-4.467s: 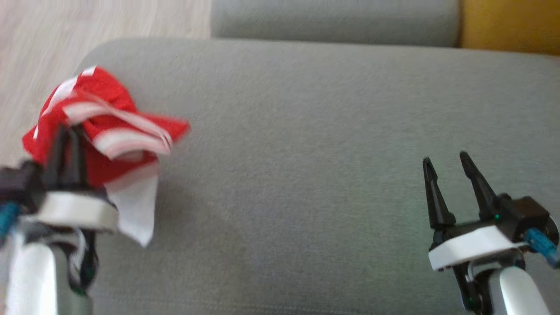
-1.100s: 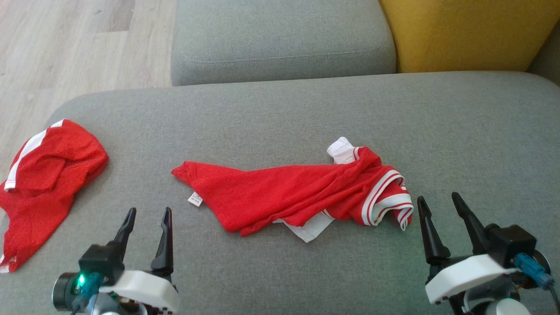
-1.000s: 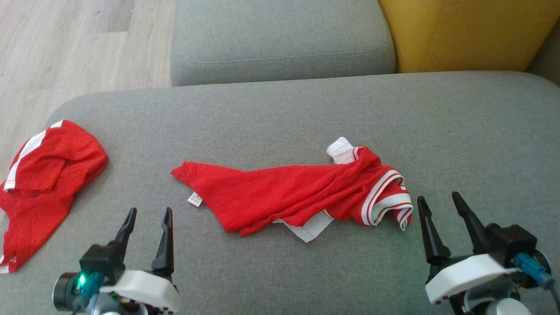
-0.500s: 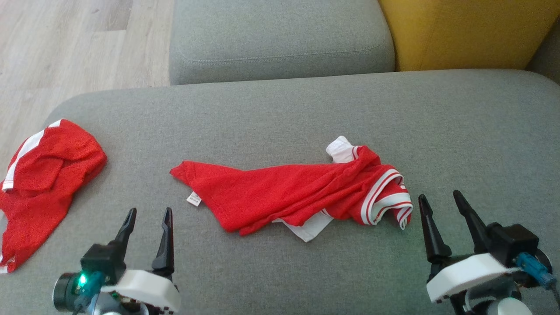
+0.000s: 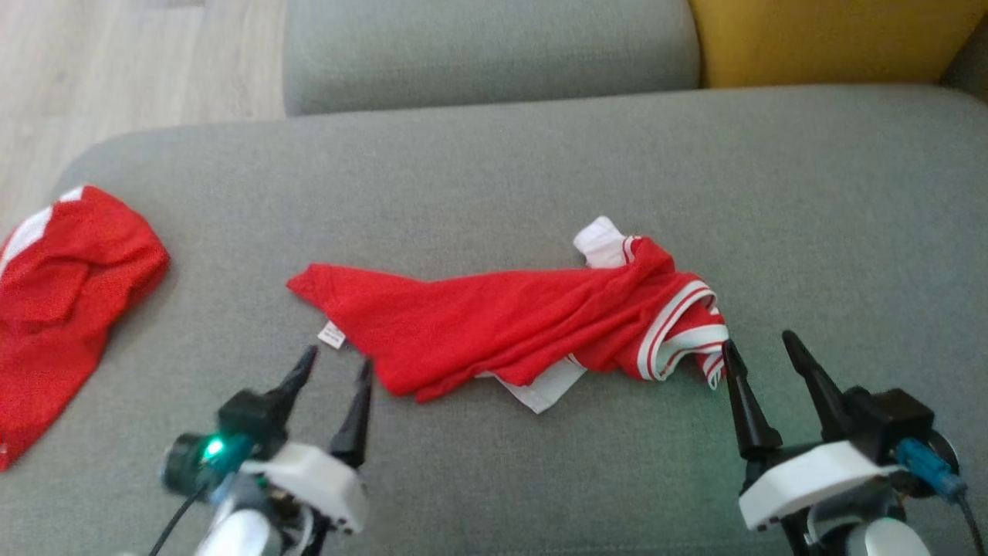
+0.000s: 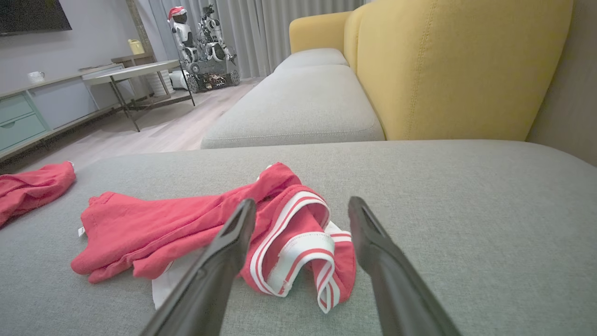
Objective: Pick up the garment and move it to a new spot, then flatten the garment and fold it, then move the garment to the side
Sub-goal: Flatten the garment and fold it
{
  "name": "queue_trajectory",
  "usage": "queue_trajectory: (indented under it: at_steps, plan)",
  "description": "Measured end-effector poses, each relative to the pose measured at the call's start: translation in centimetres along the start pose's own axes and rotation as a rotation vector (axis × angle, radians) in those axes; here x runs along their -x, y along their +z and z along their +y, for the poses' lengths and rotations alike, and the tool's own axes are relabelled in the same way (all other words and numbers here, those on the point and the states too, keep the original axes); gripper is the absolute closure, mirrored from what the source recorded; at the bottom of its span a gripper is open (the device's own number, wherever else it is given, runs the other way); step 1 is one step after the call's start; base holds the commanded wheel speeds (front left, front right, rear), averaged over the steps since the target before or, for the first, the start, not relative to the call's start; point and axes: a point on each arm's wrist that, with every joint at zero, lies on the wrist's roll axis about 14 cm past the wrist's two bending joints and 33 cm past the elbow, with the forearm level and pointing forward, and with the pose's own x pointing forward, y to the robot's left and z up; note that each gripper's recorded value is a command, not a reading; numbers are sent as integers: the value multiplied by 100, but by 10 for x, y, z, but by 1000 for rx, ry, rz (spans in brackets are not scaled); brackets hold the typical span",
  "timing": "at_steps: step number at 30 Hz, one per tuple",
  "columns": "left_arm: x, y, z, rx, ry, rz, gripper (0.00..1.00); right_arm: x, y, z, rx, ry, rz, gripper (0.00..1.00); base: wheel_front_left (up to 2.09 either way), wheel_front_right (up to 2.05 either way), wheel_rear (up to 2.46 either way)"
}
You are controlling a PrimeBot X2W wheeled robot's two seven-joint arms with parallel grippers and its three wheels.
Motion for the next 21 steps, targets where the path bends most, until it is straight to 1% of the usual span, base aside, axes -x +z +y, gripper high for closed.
queue_trajectory:
  at_steps: [2, 4, 9, 12, 14, 15, 17, 21]
  plan:
    - [-5, -6, -5, 13, -19, 23, 0, -3, -1, 0, -1, 1, 3, 0, 0, 0, 0]
    - [-15, -20, -13, 55, -43, 76, 0, -9, 1, -1, -1, 3, 2, 0, 0, 0, 0]
    - [-27, -71, -21, 124, -75, 280, 0, -20, 0, -5, -3, -5, 7, 0, 0, 0, 0]
    - [-28, -92, -30, 170, -95, 376, 0, -20, -7, -10, -7, -21, 27, 0, 0, 0, 0]
    - [-31, -98, -34, 198, -100, 402, 0, -19, -10, -13, -9, -29, 34, 0, 0, 0, 0]
    - [-34, -98, -36, 214, -105, 406, 10, -19, -10, -13, -10, -31, 34, 0, 0, 0, 0]
    - [-40, -95, -36, 231, -110, 394, 99, -20, -11, -14, -10, -34, 36, 0, 0, 0, 0]
    - [-49, -82, -34, 251, -109, 317, 100, -22, -10, -16, -10, -37, 28, 0, 0, 0, 0]
